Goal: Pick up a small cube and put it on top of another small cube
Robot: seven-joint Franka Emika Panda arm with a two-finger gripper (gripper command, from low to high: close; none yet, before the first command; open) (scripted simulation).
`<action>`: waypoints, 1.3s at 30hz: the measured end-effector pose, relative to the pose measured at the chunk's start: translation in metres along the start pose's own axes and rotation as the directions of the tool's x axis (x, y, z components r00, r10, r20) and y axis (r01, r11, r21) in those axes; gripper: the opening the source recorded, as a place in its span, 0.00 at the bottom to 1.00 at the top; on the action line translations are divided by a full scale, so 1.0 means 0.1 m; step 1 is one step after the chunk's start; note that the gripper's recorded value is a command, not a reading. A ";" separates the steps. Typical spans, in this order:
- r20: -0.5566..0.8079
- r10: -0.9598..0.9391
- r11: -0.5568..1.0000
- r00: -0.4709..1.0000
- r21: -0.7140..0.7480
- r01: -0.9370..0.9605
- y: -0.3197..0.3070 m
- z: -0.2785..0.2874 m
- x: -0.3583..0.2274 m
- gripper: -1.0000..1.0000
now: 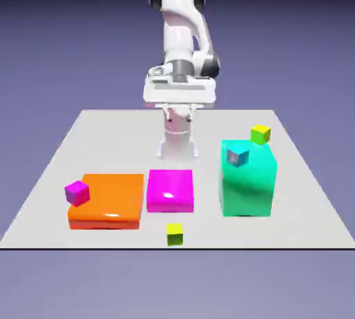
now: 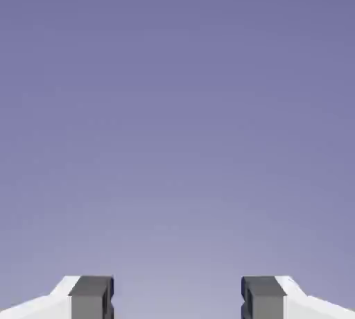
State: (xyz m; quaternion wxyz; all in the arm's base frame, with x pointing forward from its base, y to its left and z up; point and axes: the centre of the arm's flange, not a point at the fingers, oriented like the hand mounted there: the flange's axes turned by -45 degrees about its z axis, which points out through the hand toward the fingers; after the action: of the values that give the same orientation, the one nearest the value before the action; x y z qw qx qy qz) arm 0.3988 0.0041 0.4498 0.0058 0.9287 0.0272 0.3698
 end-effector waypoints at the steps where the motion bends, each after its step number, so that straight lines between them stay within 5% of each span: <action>1: 0.032 -0.002 1.000 0.999 0.002 0.001 0.01 0.11 0.01 0.50; 23: 0.677 -0.063 0.998 0.734 0.065 0.026 0.10 2.60 -0.83 0.50; 29: 0.698 -0.067 0.997 0.713 0.068 0.027 0.09 3.11 -1.29 0.50; 30: 0.698 -0.066 0.997 0.713 0.068 0.027 0.09 3.20 -1.39 0.00; 37: 0.698 -0.062 0.998 0.713 0.065 0.023 0.12 2.70 -0.90 0.00; 39: 0.697 0.138 0.990 0.703 -0.079 -0.115 0.75 2.52 -0.79 0.00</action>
State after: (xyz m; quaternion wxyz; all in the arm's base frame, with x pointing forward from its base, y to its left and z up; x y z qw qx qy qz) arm 0.5182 -0.0723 0.2150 0.0041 0.9989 -0.0463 -0.0098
